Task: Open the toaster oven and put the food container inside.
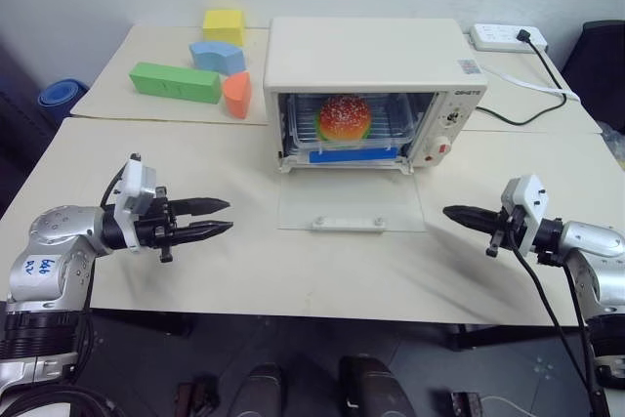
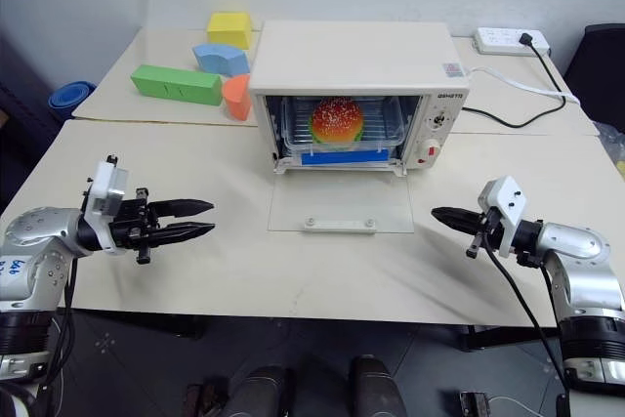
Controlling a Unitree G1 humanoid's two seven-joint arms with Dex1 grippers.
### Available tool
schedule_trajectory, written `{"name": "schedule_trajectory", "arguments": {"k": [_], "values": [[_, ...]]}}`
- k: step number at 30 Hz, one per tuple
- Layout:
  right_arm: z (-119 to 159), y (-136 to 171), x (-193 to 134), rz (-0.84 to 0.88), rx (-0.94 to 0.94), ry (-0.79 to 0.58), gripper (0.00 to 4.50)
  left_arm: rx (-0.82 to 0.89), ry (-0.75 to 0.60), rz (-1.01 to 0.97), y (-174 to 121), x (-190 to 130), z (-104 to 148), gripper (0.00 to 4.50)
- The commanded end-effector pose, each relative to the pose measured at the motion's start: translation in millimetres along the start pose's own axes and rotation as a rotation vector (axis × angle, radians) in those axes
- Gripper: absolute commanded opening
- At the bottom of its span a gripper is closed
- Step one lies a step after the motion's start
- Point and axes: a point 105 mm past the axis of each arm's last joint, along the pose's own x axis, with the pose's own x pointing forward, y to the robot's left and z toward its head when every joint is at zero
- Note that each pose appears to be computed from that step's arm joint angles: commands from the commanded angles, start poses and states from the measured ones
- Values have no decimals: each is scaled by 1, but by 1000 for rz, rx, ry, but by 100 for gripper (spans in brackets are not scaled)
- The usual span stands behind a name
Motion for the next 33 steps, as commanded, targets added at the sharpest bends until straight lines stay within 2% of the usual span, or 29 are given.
{"name": "schedule_trajectory", "arguments": {"k": [1, 5, 6, 9, 13, 15, 19, 24, 27, 29, 32, 33], "values": [[-5, 7, 10, 58, -50, -5, 0, 58, -24, -73, -9, 3, 14, 319], [-6, 16, 26, 95, -60, -39, 0, 127, -60, -112, -14, 14, 29, 432], [-5, 17, 28, 100, -56, -54, 0, 117, -62, -120, -16, 16, 31, 443], [3, 20, 32, 86, -18, -155, 0, 131, -59, -154, -22, 20, 37, 443], [19, 25, 32, 83, 4, -282, 0, 93, -127, -93, -14, 18, 50, 443], [35, 21, 31, 42, 40, -374, 0, 43, -148, -59, -10, 12, 50, 443], [65, 9, 29, -24, 136, -543, 0, -32, -304, 123, 9, 2, 56, 443], [122, -11, 30, -71, 217, -769, 0, -104, -404, 228, 15, 0, 52, 443], [138, -18, 34, -70, 234, -791, 0, -125, -373, 251, 16, -1, 40, 443], [138, -19, 33, -55, 223, -745, 0, -100, -310, 267, 18, -3, 30, 443], [133, -12, 30, -19, 178, -663, 58, -33, -212, 295, 19, -7, 20, 450], [131, -8, 28, -6, 139, -631, 96, -9, -180, 301, 19, -9, 18, 450]]}}
